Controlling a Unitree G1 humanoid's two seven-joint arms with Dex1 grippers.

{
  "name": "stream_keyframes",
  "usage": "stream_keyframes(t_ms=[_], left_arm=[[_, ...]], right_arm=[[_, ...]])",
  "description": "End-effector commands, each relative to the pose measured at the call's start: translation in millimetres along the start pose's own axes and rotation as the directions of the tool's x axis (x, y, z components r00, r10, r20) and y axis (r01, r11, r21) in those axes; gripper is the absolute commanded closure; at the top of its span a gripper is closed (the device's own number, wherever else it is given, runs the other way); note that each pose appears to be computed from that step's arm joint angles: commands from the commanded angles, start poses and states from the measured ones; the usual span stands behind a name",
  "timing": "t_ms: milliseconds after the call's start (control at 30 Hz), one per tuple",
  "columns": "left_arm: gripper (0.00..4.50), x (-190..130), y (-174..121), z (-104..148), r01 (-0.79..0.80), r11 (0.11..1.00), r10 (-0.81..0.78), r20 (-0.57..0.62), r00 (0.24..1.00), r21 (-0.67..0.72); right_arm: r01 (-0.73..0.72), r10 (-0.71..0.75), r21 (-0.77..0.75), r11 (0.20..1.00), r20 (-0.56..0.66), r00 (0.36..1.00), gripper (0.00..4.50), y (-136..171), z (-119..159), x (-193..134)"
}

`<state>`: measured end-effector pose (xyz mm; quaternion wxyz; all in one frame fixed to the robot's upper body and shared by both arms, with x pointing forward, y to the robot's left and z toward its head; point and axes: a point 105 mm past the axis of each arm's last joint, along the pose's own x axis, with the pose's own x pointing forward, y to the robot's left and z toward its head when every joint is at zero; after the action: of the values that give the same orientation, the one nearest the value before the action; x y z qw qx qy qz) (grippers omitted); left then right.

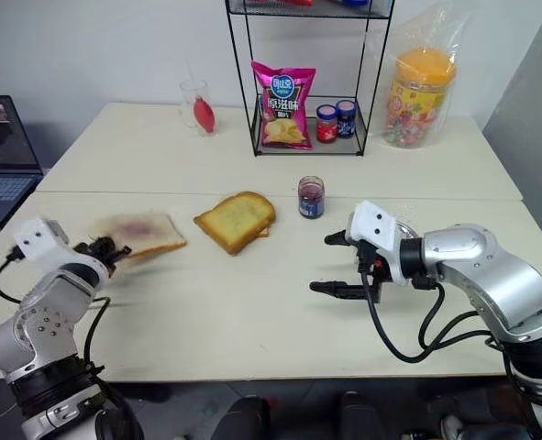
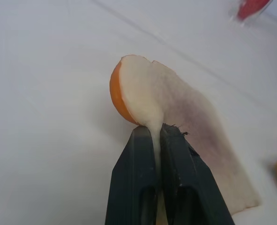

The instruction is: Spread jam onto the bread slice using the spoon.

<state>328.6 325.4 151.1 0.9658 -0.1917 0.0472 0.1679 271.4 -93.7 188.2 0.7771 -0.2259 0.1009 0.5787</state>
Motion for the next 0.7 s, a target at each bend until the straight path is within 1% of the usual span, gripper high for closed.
stream_keyframes(t_ms=[33, 100, 133, 167, 200, 267, 333, 367, 467, 500, 600, 700], left_arm=[[4.47, -18.2, -58.6, 54.9, 0.203, 0.97, -0.226, 0.197, 0.954, 0.13], [4.47, -31.5, -96.6, 69.6, 0.352, 0.916, -0.39, 0.225, 0.893, 0.192], [4.47, -37.9, -112.1, 71.2, 0.423, 0.885, -0.46, 0.216, 0.861, 0.195], [4.47, -41.5, -120.3, 70.8, 0.464, 0.865, -0.498, 0.206, 0.843, 0.192], [4.47, -45.8, -129.4, 69.4, 0.512, 0.84, -0.54, 0.192, 0.819, 0.178], [4.47, -65.3, -159.9, 64.5, 0.683, 0.722, -0.691, 0.153, 0.707, 0.106], [4.47, -79.3, -173.8, 58.8, 0.776, 0.63, -0.772, 0.124, 0.623, 0.024], [4.47, -79.6, -171.8, 51.1, 0.779, 0.627, -0.776, 0.093, 0.624, -0.002], [4.47, -83.8, -162.9, 10.1, 0.773, 0.617, -0.785, -0.043, 0.618, -0.149], [4.47, -88.2, -161.4, -3.4, 0.773, 0.609, -0.793, -0.09, 0.603, -0.179], [4.47, -97.9, -151.9, -41.8, 0.748, 0.633, -0.773, -0.212, 0.597, -0.2], [4.47, -103.9, -133.5, -84.6, 0.7, 0.68, -0.728, -0.322, 0.606, -0.218]], right_arm=[[-0.039, 0.044, -0.055, 0.998, 0.095, 0.995, 0.0, 8.3, 22.1, -16.0], [-0.045, 0.05, -0.043, 0.998, 0.117, 0.992, 0.0, 10.2, 25.8, -20.6], [-0.046, 0.051, -0.039, 0.998, 0.121, 0.991, 0.0, 10.8, 26.4, -22.5], [-0.046, 0.05, -0.037, 0.998, 0.122, 0.991, 0.0, 11.1, 26.5, -23.5], [-0.046, 0.05, -0.031, 0.998, 0.123, 0.991, 0.0, 11.4, 26.6, -24.7], [-0.042, 0.043, -0.012, 0.999, 0.121, 0.992, 0.0, 12.0, 26.1, -29.6], [-0.033, 0.033, -0.003, 0.999, 0.114, 0.993, 0.0, 12.2, 25.0, -33.8], [-0.024, 0.023, 0.0, 1.0, 0.107, 0.994, 0.0, 11.5, 23.9, -35.9], [-0.003, 0.002, 0.009, 1.0, 0.089, 0.996, 0.0, 10.7, 21.2, -41.7], [-0.001, 0.0, 0.012, 1.0, 0.084, 0.996, 0.0, 11.1, 20.3, -42.5], [-0.009, 0.007, 0.022, 1.0, 0.075, 0.997, 0.0, 14.4, 18.7, -43.0], [-0.027, 0.025, 0.033, 0.999, 0.061, 0.998, 0.0, 20.3, 14.5, -39.9]])
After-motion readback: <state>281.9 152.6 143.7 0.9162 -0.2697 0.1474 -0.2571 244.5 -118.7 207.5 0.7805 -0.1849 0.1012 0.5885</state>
